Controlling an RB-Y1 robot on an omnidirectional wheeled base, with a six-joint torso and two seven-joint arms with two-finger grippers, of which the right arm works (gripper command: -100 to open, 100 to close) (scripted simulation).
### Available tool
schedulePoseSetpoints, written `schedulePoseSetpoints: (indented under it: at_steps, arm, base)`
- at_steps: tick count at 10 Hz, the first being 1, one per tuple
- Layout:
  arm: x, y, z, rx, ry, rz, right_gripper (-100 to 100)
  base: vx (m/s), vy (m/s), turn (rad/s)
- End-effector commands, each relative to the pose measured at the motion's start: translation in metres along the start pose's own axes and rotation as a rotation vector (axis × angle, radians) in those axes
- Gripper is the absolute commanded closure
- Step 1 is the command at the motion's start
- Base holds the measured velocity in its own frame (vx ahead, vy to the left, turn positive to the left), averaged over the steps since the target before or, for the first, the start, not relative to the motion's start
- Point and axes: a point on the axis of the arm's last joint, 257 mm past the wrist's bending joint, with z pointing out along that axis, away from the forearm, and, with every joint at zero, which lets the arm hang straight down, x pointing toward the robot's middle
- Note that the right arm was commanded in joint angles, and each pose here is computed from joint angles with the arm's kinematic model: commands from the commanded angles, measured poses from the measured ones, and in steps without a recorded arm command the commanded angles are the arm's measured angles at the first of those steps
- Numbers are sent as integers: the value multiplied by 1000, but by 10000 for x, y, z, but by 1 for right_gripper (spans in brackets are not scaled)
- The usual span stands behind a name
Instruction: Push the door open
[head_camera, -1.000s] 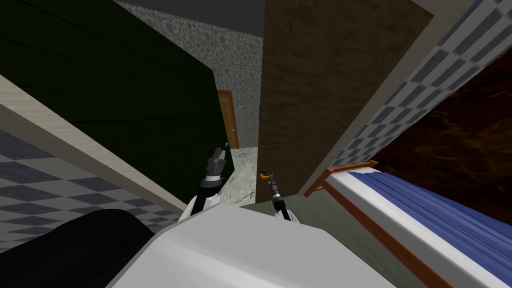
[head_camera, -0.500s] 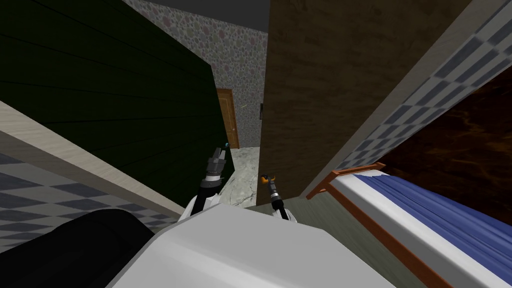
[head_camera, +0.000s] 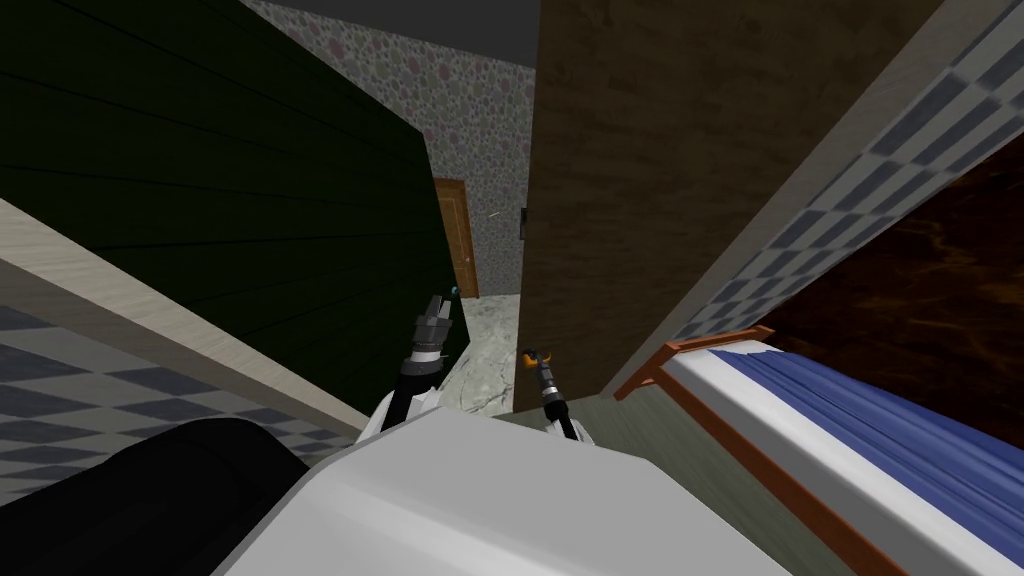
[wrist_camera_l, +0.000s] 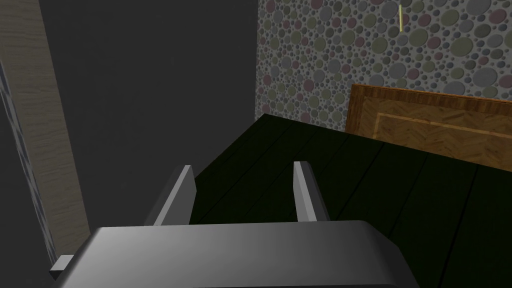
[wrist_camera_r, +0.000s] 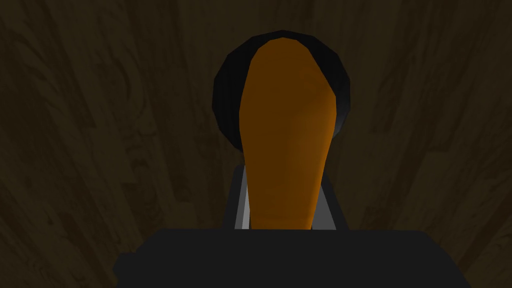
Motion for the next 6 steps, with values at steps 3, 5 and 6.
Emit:
schedulePoseSetpoints:
  at_steps: [3,5,6]
  arm:
    - [-217,-5,2,-3,-30,-16,100]
    - [-402,-19,-23,1,-59,-27,100]
    - [-502,-24,-37,2,-77,-32,100]
  base:
    - [149,83,-35]
    - [144,105,-41]
    - [168,98,-49]
